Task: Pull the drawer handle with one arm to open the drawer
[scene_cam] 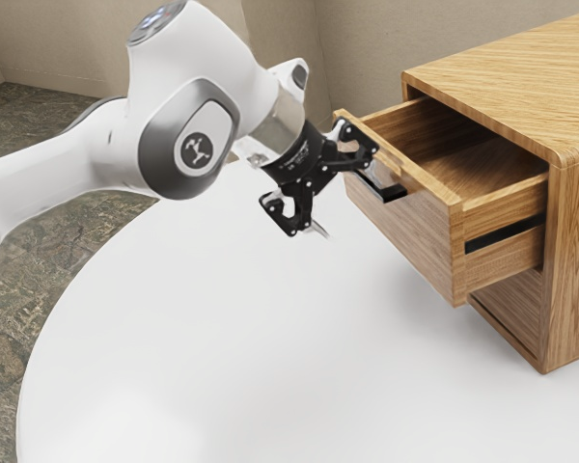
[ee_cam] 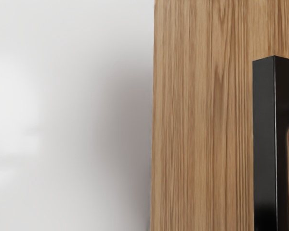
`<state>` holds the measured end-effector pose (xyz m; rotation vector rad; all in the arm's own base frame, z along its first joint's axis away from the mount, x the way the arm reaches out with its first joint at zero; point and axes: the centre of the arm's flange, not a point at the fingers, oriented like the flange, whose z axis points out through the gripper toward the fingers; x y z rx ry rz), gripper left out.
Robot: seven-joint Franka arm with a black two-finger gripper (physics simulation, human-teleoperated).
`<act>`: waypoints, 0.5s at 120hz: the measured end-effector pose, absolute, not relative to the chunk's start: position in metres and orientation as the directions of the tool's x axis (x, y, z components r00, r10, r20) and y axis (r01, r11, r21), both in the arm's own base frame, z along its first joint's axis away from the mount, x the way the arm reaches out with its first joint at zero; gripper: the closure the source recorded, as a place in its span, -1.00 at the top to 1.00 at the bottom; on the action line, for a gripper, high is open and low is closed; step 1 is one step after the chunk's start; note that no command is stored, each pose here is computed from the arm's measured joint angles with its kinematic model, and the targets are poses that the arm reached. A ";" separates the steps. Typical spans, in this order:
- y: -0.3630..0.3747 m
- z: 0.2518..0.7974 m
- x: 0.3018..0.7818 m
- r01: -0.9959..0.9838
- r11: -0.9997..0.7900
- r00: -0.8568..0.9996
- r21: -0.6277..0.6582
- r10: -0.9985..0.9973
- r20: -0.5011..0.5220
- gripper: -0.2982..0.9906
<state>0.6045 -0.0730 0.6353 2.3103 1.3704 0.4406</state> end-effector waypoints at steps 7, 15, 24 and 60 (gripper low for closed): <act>-0.072 0.636 0.602 0.752 -0.427 0.464 0.502 0.884 0.058 0.53; -0.070 0.634 0.599 0.754 -0.426 0.462 0.500 0.885 0.056 0.53; -0.069 0.633 0.597 0.755 -0.424 0.461 0.500 0.886 0.056 0.53; -0.057 0.639 0.577 0.755 -0.409 0.445 0.512 0.894 0.058 0.53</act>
